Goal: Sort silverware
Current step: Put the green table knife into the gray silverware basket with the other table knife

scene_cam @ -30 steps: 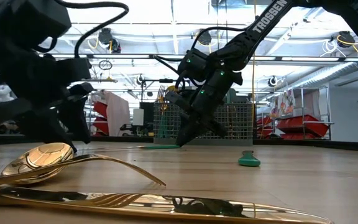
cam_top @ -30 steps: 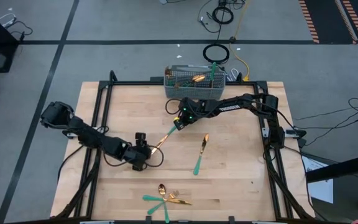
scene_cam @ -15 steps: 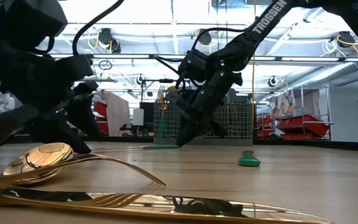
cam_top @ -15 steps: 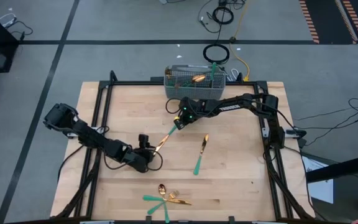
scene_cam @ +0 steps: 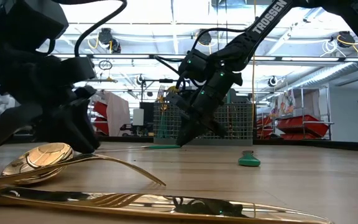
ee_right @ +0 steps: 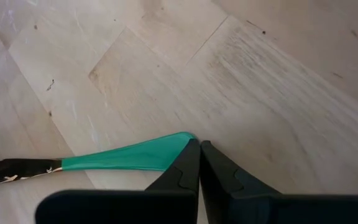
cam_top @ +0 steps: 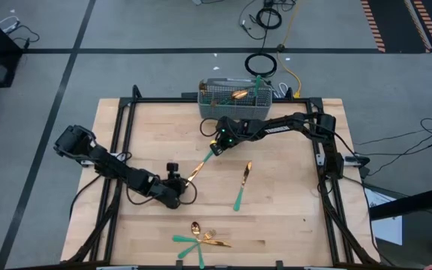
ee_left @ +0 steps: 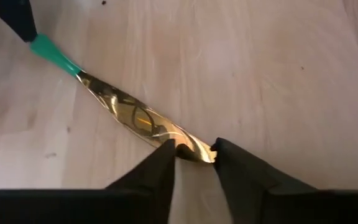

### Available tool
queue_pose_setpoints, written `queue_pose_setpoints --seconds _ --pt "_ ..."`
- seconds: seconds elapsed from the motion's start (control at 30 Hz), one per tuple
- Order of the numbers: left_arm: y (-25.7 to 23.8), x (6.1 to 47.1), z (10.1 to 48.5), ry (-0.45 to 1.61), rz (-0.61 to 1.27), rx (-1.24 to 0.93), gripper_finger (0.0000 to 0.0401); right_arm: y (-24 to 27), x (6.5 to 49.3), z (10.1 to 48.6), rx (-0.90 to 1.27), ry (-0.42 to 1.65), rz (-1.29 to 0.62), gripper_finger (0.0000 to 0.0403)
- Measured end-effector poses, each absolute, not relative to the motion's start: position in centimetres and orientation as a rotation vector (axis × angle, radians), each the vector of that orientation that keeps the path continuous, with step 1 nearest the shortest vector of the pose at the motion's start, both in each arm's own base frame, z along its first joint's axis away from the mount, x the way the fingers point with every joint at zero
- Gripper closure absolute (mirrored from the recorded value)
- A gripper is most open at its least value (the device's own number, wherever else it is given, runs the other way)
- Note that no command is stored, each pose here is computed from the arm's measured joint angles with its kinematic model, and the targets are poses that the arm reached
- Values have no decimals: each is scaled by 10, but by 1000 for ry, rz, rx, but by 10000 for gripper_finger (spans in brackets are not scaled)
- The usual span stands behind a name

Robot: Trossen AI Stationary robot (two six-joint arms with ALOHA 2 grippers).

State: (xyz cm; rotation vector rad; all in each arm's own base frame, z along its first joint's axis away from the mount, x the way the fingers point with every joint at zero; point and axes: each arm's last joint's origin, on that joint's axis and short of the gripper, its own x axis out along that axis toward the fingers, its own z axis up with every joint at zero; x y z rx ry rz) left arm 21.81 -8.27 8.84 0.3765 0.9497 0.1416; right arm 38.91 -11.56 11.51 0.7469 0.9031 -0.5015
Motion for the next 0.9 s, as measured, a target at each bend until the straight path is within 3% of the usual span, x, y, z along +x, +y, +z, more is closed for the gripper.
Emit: queue_pose_setpoints --seconds 0.23,0.57,0.9 --pt "-82 217 88 957 174 306 390 -116 389 115 746 902 -502 403" --pt "-85 226 94 942 191 305 398 -116 390 118 726 883 -484 403" --pt "-85 228 96 923 236 234 400 -106 389 159 429 830 -251 392"
